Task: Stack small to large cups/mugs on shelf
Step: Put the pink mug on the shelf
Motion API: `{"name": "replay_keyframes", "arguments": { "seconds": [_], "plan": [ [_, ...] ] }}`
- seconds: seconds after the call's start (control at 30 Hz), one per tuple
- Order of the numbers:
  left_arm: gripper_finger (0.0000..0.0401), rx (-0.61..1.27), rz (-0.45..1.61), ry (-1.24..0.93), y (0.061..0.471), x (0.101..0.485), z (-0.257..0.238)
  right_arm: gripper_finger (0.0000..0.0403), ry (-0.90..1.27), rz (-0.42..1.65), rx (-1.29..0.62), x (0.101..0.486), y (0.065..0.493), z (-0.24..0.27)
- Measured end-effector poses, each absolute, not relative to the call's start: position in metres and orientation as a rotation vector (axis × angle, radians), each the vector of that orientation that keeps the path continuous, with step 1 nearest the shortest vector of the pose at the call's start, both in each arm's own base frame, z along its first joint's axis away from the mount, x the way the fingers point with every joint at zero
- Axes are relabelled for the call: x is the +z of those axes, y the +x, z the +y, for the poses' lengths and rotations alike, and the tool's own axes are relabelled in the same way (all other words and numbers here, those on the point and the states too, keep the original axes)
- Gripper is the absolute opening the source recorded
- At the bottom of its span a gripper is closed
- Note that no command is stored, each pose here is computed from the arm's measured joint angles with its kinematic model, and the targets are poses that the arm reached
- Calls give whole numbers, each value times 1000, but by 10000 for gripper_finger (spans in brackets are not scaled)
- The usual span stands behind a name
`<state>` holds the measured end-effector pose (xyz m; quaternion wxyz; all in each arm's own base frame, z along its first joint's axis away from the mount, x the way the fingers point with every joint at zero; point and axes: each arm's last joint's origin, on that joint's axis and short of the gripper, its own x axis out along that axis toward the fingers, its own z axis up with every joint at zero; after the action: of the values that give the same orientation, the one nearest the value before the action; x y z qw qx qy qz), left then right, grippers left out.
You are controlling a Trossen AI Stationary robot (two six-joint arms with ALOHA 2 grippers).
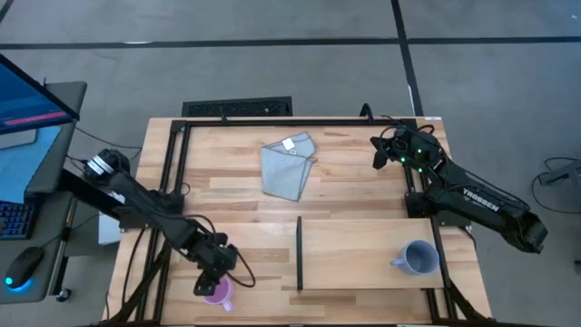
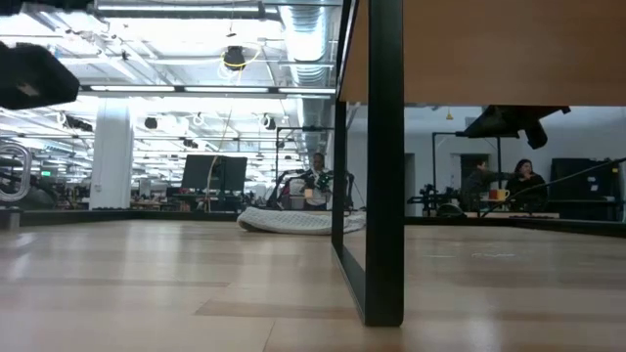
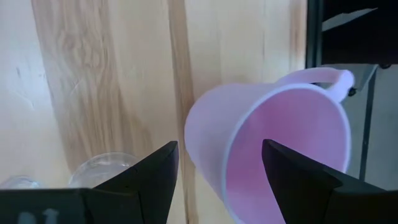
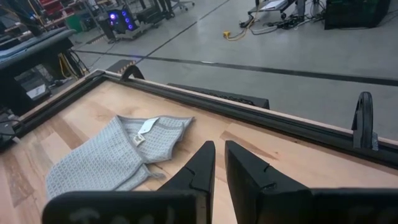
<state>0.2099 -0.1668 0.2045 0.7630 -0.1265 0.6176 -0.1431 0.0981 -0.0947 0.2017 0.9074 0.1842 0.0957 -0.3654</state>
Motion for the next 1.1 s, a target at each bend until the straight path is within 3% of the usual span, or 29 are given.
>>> {"name": "replay_keyframes", "arguments": {
  "seconds": [0.3, 0.8, 1.1],
  "plan": [
    [215, -288, 1371, -287, 212, 200, -166, 59, 380, 197, -755, 202, 98, -95],
    [14, -250, 1361, -325, 218, 200, -159, 59, 380, 197, -755, 202, 98, -95],
    [3, -215, 1330, -368, 225, 201, -153, 59, 380, 197, -754, 202, 98, -95]
  ]
}}
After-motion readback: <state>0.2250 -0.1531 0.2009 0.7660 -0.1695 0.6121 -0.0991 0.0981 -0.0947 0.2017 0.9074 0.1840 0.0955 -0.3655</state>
